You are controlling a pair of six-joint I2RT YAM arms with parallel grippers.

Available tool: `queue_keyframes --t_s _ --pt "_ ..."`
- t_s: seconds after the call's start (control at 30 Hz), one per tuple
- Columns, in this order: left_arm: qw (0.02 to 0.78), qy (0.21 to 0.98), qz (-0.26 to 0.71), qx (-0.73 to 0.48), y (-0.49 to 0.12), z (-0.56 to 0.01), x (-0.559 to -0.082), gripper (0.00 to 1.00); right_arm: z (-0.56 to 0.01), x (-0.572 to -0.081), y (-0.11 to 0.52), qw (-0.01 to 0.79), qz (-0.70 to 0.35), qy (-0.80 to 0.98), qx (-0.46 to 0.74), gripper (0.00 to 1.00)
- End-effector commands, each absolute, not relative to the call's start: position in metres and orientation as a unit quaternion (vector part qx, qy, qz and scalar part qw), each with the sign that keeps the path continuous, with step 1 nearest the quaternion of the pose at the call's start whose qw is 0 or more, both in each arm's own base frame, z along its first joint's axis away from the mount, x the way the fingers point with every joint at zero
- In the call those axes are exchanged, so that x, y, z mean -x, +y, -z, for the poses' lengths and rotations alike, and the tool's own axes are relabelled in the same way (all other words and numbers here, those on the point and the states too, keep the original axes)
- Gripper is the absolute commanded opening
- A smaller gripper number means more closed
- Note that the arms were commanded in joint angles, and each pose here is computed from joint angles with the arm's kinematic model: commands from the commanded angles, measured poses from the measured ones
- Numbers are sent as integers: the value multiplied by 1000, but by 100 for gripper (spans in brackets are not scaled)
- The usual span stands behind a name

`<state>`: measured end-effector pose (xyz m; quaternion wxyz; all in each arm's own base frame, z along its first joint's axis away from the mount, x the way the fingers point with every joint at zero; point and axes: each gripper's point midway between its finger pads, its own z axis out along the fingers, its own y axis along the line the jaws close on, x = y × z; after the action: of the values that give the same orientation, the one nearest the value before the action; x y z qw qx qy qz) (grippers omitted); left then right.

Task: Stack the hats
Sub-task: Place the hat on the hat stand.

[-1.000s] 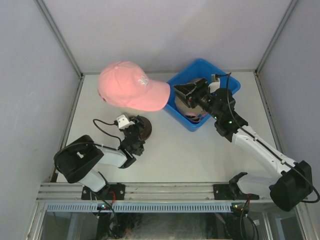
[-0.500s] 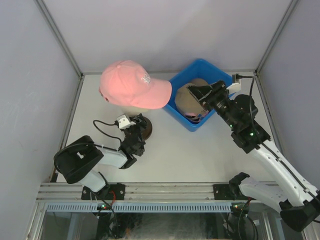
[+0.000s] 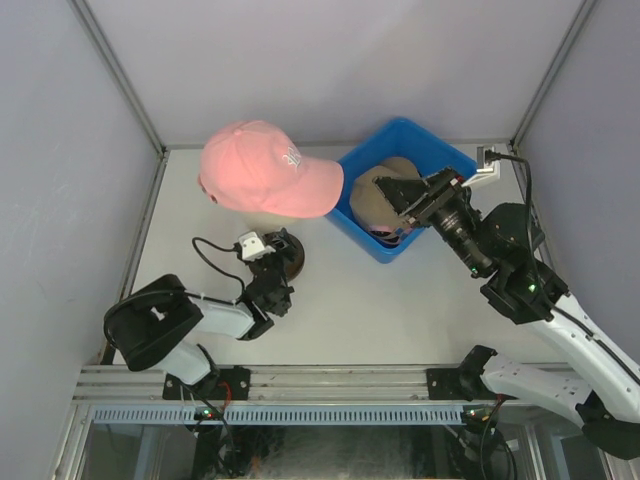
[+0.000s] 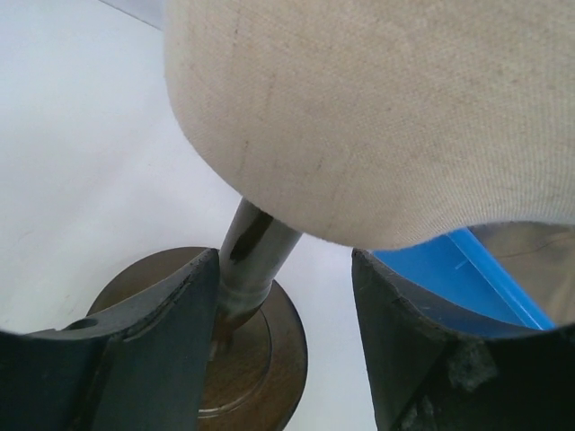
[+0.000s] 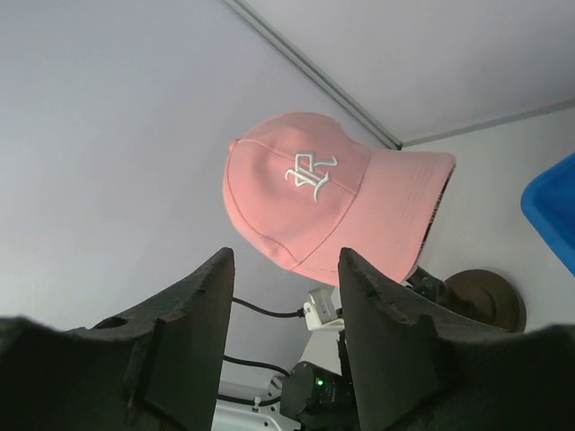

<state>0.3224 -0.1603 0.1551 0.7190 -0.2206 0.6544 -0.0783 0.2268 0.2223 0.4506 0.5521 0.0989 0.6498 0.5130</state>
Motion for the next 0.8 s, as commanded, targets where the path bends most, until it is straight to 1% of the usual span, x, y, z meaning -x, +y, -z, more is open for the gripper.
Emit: queue_keyframes --t_s 0.0,0.47,0.57,0.77 --pt "714 655 69 236 -153 -157 -313 65 -477 -222 221 589 -503 628 -70 51" --pt "709 663 81 225 -161 -168 -288 65 -490 -224 234 591 -510 624 -37 51" --pt "710 663 82 223 -163 -172 -281 65 -488 -226 241 581 -509 634 -30 51" --pt "712 663 80 216 -166 -181 -266 65 -487 -219 245 577 -513 636 -15 51"
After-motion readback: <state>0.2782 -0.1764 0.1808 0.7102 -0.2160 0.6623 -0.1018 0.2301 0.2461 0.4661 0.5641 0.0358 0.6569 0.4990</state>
